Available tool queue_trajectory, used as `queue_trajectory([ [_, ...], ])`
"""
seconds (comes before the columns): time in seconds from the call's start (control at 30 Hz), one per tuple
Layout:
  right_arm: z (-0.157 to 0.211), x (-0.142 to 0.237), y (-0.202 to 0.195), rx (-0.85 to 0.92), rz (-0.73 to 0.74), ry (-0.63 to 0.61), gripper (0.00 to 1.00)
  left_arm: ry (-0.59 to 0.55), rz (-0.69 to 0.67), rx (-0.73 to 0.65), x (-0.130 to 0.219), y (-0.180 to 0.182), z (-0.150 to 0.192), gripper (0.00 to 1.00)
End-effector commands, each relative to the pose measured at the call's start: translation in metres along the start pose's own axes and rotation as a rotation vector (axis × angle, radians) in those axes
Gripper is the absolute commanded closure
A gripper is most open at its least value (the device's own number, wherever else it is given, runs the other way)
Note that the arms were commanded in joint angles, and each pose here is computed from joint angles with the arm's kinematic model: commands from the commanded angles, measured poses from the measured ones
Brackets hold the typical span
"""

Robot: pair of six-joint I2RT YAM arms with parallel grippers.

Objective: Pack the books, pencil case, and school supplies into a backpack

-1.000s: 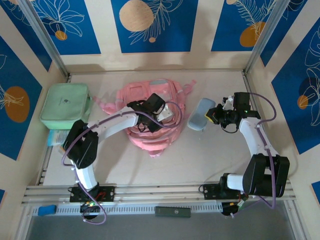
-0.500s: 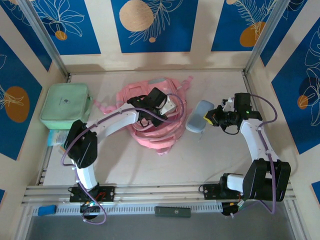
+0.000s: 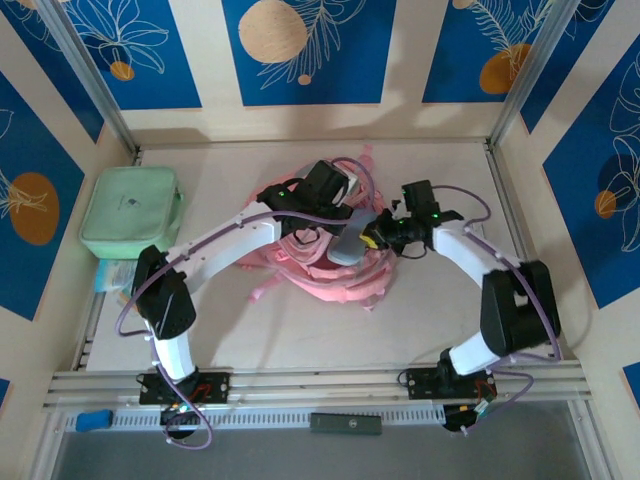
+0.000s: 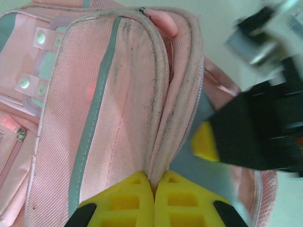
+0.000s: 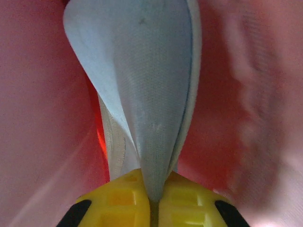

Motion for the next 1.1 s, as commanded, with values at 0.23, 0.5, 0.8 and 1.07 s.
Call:
queue_trajectory([
  [0.23,-0.017,-0.008,0.031,0.057,-0.128,-0.102,0.37,-0.191,0.019,0.159,0.034,-0.008,-0.054,1.00],
  [0.5,0.016,-0.020,-0.001,-0.025,-0.023,0.004,0.82,-0.176,0.080,0.185,0.029,-0.019,-0.054,1.00],
  [0.8,-0.001,-0.074,0.061,0.081,-0.123,0.009,1.00,-0.172,0.104,0.251,0.021,-0.023,-0.055,1.00],
  [1.07,-0.004,-0.007,0.021,0.130,-0.006,-0.085,0.97,-0.143,0.104,0.285,0.004,-0.025,-0.050,1.00],
])
Point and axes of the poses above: each hand's point on the last joint's axis, 136 mm out from that joint toward the fingers, its own x axis back along the fingers, its own y axis along the line the jaws close on, z = x × y, the point moved 1 cm from there along x, back along the fingers, and after that the axes turned 10 degrees about x, right-handed, at the moved point
